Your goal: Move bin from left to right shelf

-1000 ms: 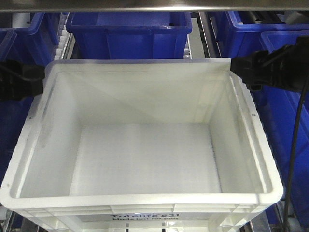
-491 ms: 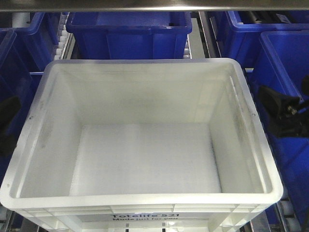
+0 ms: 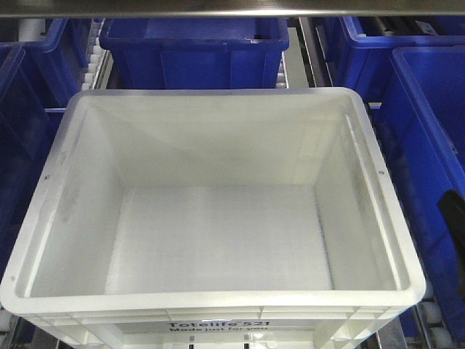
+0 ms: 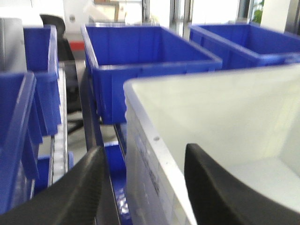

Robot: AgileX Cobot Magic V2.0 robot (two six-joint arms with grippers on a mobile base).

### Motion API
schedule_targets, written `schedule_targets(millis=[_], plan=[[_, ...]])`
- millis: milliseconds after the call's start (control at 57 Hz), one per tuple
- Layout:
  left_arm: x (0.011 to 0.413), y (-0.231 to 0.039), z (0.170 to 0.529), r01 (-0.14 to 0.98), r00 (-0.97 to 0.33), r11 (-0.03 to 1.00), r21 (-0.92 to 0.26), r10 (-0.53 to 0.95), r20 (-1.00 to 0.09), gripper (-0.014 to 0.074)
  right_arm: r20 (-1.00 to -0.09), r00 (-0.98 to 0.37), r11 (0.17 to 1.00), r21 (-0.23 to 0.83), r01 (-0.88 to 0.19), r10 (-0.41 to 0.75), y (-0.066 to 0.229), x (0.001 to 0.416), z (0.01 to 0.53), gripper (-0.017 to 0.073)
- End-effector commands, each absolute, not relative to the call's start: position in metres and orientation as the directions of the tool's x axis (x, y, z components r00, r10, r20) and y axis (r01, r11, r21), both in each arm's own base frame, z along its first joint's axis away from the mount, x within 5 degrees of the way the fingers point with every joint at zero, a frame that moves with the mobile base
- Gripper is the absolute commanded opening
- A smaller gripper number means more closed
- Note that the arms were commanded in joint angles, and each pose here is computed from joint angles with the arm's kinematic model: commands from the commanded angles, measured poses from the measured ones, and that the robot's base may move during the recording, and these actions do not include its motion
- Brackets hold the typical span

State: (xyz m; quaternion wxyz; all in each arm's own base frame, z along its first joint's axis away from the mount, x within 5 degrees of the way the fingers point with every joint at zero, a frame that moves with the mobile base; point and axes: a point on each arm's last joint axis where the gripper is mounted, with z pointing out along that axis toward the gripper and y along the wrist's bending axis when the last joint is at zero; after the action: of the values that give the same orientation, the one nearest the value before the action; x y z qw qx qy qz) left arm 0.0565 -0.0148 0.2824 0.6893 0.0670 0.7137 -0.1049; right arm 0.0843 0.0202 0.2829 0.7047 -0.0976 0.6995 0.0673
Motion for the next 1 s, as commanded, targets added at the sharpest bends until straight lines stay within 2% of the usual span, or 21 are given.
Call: schedule_targets(millis=[0, 105, 333, 702, 754, 807, 982], plan=[[0.0502, -0.0133, 0.2971, 0.247, 0.058, 0.967, -0.057, -0.073, -0.996, 0.037, -0.996, 0.074, 0.974, -0.071, -0.216, -0.056, 0.0182, 0.0799, 0.2898, 0.0586], [0.0494, -0.0131, 0.2969, 0.247, 0.059, 0.968, -0.053, -0.07, -0.996, 0.037, -0.996, 0.063, 0.972, -0.076, -0.221, -0.063, 0.0184, 0.0788, 0.2857, 0.0586], [0.0494, -0.0131, 0.2969, 0.247, 0.059, 0.968, -0.053, -0.07, -0.996, 0.037, -0.99, 0.136, 0.981, -0.072, -0.182, -0.048, 0.0151, 0.0789, 0.2928, 0.0586], [0.0494, -0.013, 0.297, 0.247, 0.059, 0.968, -0.053, -0.07, -0.996, 0.0365, -0.99, 0.135, 0.981, -0.072, -0.182, -0.047, 0.0152, 0.0789, 0.2926, 0.0573], [0.0494, -0.013, 0.297, 0.247, 0.059, 0.968, -0.053, -0.07, -0.996, 0.0337, -0.99, 0.135, 0.981, -0.072, -0.182, -0.047, 0.0152, 0.0789, 0.2927, 0.0528], [0.0494, -0.013, 0.297, 0.247, 0.059, 0.968, -0.053, -0.07, -0.996, 0.0288, -0.99, 0.135, 0.981, -0.072, -0.182, -0.047, 0.0152, 0.0789, 0.2927, 0.0445], [0.0494, -0.013, 0.297, 0.247, 0.06, 0.968, -0.052, -0.069, -0.996, -0.0009, -0.99, 0.134, 0.981, -0.069, -0.183, -0.044, 0.0152, 0.0789, 0.2926, 0.0025]])
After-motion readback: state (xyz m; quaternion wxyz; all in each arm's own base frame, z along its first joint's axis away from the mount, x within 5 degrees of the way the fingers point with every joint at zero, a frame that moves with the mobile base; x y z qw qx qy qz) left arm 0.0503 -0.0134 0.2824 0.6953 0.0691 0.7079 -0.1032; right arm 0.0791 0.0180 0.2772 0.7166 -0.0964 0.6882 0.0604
